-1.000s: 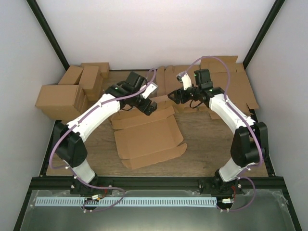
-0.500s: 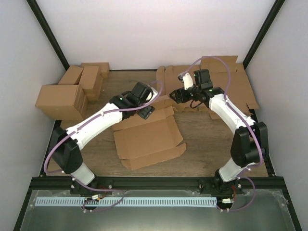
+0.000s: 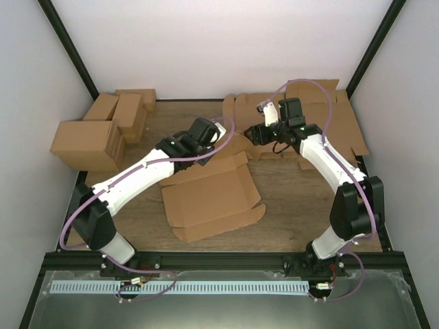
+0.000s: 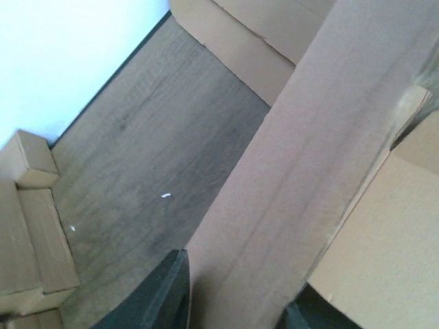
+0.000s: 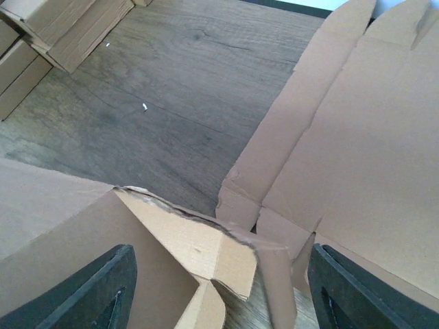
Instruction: Fold the paper box
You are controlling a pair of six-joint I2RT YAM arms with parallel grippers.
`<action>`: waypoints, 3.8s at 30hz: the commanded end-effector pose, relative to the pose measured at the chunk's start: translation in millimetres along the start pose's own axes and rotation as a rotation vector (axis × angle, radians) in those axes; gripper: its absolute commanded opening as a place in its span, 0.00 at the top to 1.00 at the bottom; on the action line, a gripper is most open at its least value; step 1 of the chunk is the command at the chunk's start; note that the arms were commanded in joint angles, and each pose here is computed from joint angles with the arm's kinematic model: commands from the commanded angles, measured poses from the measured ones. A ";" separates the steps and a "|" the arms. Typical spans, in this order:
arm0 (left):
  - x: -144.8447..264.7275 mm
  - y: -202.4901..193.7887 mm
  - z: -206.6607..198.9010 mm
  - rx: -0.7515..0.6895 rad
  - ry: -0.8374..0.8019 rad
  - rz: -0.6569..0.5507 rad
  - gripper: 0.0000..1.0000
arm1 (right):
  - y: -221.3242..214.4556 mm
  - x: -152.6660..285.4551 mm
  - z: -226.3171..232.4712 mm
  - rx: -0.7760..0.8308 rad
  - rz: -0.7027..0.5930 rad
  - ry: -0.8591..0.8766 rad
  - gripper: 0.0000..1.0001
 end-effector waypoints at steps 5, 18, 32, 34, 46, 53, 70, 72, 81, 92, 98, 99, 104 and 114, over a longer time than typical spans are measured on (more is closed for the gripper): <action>8.7 1.5 1.3 -0.035 0.039 -0.029 0.91 | 14.8 38.5 -19.1 -0.028 -0.103 -0.143 0.29; 25.5 6.6 -2.5 0.128 -0.125 0.090 0.96 | -30.1 39.1 -4.2 -0.125 -0.083 -0.039 0.32; 26.5 25.4 7.4 0.462 -0.374 0.295 0.96 | -89.0 13.6 23.3 -0.310 0.033 0.153 0.32; 22.2 11.4 7.6 0.465 -0.348 0.333 0.96 | -95.8 9.5 23.6 -0.315 0.052 0.160 0.32; 16.5 -40.7 25.7 0.349 -0.094 0.387 0.96 | -132.4 -33.4 12.0 -0.354 0.158 0.167 0.40; 13.0 -41.7 32.8 0.187 0.056 0.361 0.96 | -137.8 -60.5 -1.7 -0.346 0.189 0.158 0.41; 9.4 -54.3 7.0 -0.022 0.290 0.240 0.96 | -26.8 -66.8 -19.9 0.113 -0.172 0.261 0.39; 9.7 -52.5 6.2 -0.028 0.298 0.232 0.96 | -18.3 -75.4 -16.4 0.196 -0.188 0.258 0.37; 16.5 -46.2 4.9 -0.050 0.328 0.192 0.96 | 6.9 -123.2 -22.8 0.303 -0.193 0.214 0.29; 17.6 -42.7 -0.9 -0.069 0.325 0.178 0.96 | 8.6 -136.2 -19.7 0.392 -0.174 0.224 0.71; 14.3 -40.6 -2.4 -0.070 0.333 0.182 0.96 | 3.6 -116.4 -13.9 0.430 -0.151 0.179 0.99; 14.4 -40.2 -2.7 -0.070 0.334 0.181 0.96 | 3.0 -111.9 -12.9 0.426 -0.148 0.168 0.99; 15.8 -36.4 -2.7 -0.075 0.343 0.168 0.96 | 2.6 -81.7 0.1 0.390 -0.162 0.151 0.99; 15.7 -31.5 -7.1 -0.094 0.348 0.160 0.96 | -8.1 -49.8 30.3 0.301 -0.150 0.160 0.99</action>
Point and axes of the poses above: each gripper's point midway between its finger pads, its own x axis back along the fingers, its own z axis along the line the jaws close on, y = z × x, the point moved 9 cm from there along x, back along the fingers, and after that the axes turned 13 degrees about x, right-handed, at the moved point
